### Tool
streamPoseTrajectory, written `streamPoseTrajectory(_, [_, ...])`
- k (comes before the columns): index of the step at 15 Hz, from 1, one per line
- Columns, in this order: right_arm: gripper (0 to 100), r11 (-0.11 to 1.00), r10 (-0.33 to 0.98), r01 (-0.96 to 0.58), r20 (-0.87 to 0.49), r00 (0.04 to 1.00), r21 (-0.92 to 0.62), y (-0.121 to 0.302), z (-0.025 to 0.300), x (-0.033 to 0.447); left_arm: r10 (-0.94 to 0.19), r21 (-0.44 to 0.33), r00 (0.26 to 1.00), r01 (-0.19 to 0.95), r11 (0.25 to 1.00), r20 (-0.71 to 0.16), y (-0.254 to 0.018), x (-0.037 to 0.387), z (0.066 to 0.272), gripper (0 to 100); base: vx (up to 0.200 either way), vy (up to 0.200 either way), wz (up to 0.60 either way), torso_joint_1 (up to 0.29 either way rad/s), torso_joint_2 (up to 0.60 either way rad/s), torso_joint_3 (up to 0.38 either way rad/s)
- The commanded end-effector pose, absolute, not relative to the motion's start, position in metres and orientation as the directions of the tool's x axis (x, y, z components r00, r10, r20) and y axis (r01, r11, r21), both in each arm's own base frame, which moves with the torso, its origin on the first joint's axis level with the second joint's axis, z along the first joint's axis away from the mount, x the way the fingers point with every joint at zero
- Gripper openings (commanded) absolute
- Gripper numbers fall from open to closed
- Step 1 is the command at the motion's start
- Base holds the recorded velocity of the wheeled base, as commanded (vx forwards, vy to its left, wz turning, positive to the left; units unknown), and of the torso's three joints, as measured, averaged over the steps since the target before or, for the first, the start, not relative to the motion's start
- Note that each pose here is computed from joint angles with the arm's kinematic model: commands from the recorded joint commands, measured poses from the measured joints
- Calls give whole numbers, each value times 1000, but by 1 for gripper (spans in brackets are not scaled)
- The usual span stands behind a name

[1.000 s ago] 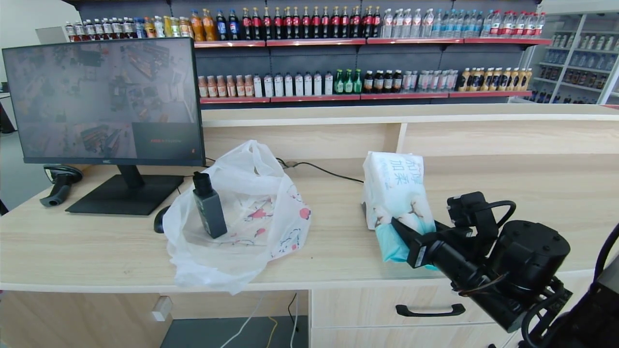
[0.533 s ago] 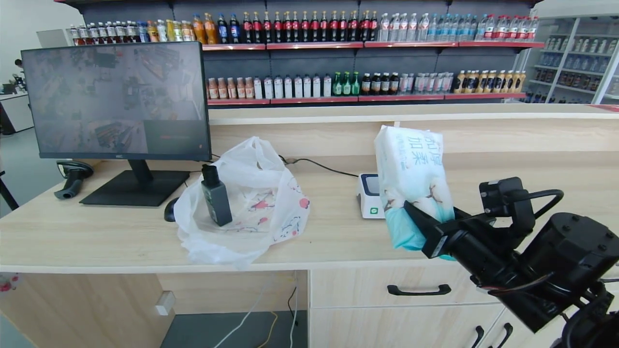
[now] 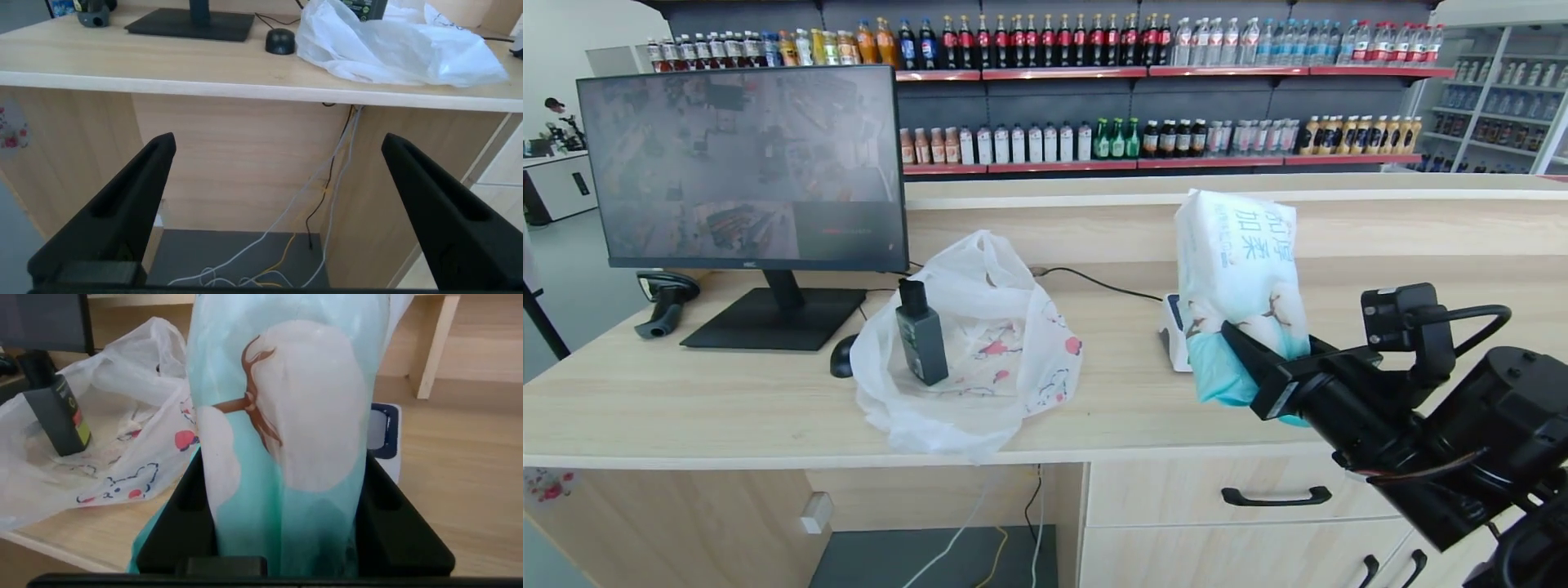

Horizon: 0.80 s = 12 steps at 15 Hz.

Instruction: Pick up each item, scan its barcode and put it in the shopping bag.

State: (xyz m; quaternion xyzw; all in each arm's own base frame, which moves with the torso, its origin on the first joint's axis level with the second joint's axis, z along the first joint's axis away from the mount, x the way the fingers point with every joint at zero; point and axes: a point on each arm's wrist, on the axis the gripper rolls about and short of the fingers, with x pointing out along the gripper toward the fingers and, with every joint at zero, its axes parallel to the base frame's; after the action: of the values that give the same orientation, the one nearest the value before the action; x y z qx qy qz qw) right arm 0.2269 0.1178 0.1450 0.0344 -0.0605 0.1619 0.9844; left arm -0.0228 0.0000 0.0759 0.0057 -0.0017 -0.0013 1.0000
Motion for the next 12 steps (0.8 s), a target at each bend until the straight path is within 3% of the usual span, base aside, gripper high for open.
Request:
streamPoseTrajectory(1, [0,946,311,-320,139,940,49,116,147,226,-3,12,1000,3,1000,5,0,-23,76,100,0,200,0,-7,-2,2])
streamPoseTrajectory(2, [0,947,309,-318,143,940,50,115,148,225,-3,14,1000,3,1000,5,0,-23,76,100,0,200,0,7,2,-2])
streamPoseTrajectory(12, [0,941,324,-334,149,934,49,127,146,239,-3,14,1000,3,1000,5,0,-23,76,100,0,0,0,0,0,0])
